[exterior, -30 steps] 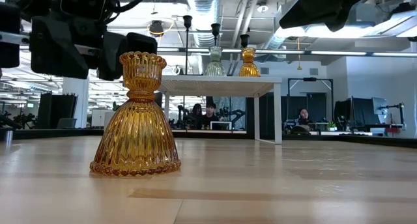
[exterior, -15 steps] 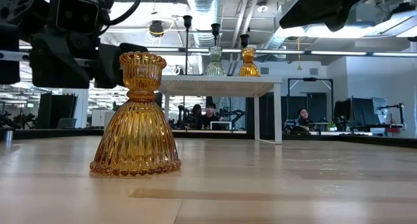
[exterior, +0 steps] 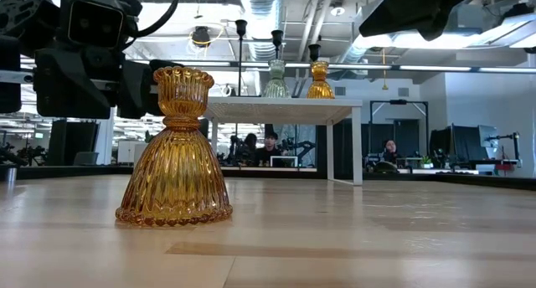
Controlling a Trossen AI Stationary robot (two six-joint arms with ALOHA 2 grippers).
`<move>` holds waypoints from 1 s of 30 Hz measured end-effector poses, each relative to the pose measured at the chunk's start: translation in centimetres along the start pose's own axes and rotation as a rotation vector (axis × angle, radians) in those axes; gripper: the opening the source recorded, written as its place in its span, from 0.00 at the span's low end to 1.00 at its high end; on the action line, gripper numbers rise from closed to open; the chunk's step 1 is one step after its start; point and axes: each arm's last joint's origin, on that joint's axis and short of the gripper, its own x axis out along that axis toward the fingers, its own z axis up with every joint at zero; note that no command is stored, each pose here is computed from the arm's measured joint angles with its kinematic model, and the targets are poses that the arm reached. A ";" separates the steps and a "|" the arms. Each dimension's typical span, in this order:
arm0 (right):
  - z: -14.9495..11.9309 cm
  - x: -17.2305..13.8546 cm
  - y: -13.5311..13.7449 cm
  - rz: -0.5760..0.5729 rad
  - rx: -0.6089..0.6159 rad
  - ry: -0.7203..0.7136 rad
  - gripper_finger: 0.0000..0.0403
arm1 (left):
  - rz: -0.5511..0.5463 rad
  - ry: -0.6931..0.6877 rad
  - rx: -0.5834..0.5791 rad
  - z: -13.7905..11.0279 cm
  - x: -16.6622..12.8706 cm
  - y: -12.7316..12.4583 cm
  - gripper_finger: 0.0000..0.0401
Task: Pick & Place candle stick holders
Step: Put the yellow glass candle holder on the shelf aligned with the other green and yellow glass candle holders
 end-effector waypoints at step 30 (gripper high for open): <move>0.0 0.0 0.0 0.000 0.000 0.000 0.00 | 0.112 -0.032 -0.163 0.6 0.0 0.5 0.67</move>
